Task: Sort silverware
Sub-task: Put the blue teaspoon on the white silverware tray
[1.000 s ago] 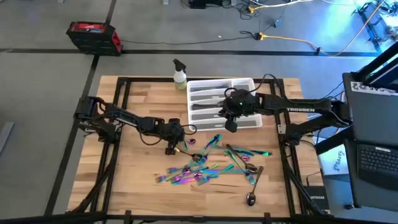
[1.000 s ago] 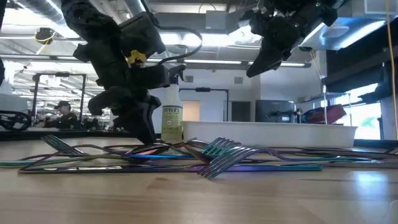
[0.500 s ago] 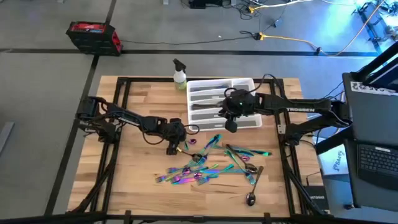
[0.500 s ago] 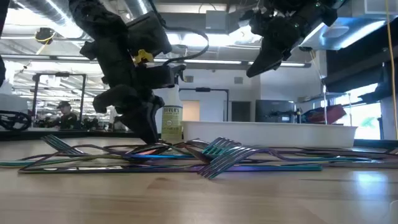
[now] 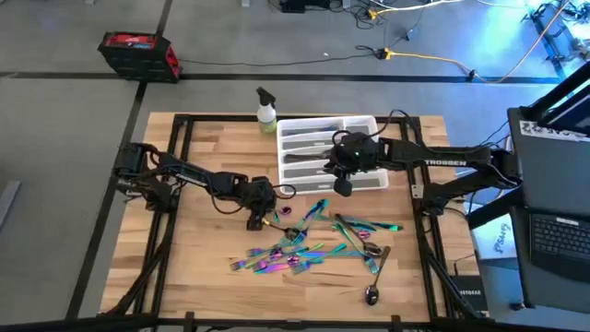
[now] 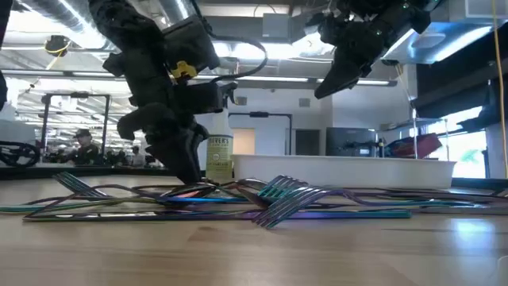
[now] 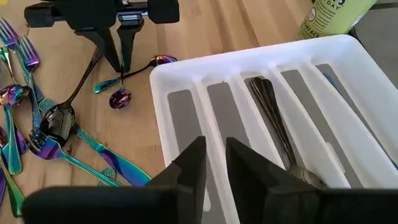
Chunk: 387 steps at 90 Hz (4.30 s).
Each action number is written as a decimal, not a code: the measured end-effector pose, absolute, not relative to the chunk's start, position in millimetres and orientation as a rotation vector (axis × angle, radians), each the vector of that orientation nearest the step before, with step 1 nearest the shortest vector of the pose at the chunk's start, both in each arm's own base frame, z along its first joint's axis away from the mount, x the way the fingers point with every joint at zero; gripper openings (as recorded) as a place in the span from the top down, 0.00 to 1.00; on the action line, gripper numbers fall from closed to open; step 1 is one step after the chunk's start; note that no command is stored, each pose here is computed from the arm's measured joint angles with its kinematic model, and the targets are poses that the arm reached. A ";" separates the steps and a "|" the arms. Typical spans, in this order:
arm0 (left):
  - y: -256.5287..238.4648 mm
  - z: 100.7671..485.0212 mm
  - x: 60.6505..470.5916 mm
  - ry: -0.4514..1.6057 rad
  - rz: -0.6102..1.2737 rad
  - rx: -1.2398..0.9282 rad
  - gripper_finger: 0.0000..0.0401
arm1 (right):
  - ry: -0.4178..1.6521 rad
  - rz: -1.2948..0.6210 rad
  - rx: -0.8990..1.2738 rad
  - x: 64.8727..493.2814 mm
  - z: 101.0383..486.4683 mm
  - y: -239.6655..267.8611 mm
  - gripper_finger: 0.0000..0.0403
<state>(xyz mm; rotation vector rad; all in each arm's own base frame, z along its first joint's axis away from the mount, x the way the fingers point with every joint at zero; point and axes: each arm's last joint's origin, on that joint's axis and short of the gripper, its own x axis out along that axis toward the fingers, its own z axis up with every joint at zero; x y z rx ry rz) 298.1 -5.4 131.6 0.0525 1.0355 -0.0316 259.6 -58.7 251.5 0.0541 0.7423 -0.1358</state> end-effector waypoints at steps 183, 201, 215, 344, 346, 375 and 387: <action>-3.5 133.1 299.4 1.020 0.025 0.070 0.89 | 0.744 -0.137 0.026 259.5 251.6 -59.0 0.88; -3.3 133.2 299.1 1.022 0.027 0.068 0.89 | 0.744 -0.137 0.025 259.5 251.6 -59.0 0.88; -3.2 133.0 298.9 1.025 0.032 0.067 0.89 | 0.744 -0.137 0.025 259.5 251.6 -59.0 0.88; -4.8 158.9 319.9 0.935 0.038 0.022 1.00 | 0.766 -0.140 0.002 257.8 250.9 -59.1 0.88; -4.9 160.1 320.8 0.932 0.038 0.022 1.00 | 0.778 -0.150 -0.004 256.9 251.0 -59.2 0.88; -4.9 167.4 324.9 0.932 0.037 0.024 1.00 | 0.751 -0.220 -0.064 248.8 278.9 -59.8 0.88; -4.9 165.4 322.1 0.967 0.037 0.026 1.00 | 0.750 -0.189 -0.024 248.8 278.0 -58.6 0.88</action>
